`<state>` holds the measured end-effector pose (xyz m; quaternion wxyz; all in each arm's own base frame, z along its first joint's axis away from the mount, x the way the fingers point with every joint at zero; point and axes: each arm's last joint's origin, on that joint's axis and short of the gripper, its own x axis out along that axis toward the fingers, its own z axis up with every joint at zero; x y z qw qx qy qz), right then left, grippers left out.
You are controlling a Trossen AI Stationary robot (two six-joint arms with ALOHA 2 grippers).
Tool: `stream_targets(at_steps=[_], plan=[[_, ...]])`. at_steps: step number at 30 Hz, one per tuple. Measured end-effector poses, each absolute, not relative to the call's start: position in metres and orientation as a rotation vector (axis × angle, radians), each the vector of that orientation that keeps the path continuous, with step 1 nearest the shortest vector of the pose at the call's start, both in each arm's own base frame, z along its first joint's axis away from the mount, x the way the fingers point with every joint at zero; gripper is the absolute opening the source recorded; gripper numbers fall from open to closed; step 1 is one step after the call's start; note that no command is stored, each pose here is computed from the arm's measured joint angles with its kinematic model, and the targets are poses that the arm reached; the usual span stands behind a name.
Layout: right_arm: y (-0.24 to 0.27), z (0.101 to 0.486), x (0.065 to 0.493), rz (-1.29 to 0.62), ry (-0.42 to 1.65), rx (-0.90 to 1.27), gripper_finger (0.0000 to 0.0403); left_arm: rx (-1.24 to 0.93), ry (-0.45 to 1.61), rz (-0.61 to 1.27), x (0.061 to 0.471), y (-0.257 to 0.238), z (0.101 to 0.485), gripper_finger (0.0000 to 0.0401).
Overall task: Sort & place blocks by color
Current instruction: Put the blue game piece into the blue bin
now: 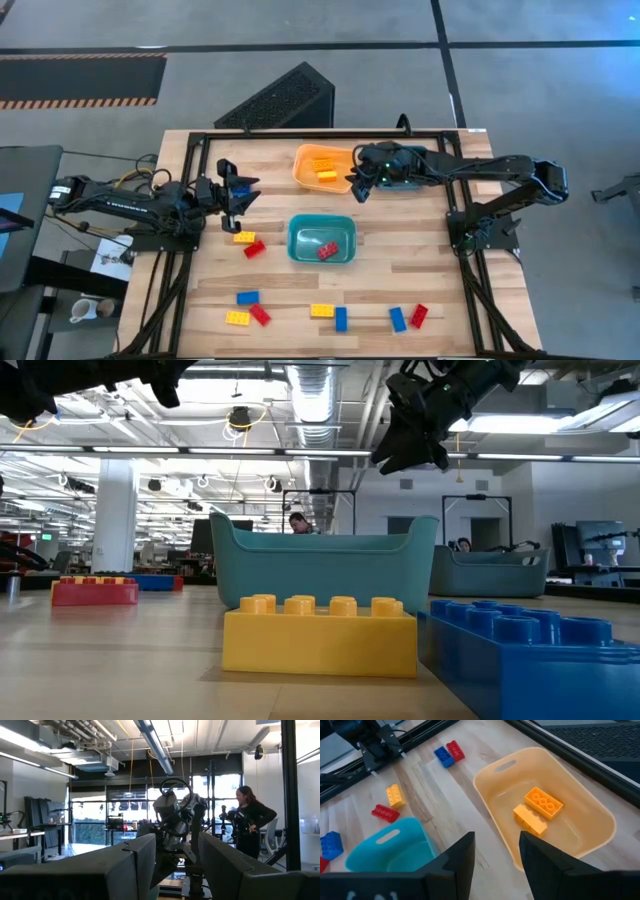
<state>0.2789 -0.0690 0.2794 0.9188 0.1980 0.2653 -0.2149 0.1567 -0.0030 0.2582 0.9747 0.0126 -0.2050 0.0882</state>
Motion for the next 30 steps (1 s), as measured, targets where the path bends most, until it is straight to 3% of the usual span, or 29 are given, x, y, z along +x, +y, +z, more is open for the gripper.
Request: stream_targets(at_steps=[30], plan=[[-0.0618,0.2795,0.2801,-0.418,0.553,0.409,0.0175,-0.04,-0.415,0.1,0.1572,-0.0048,0.2578,0.014]])
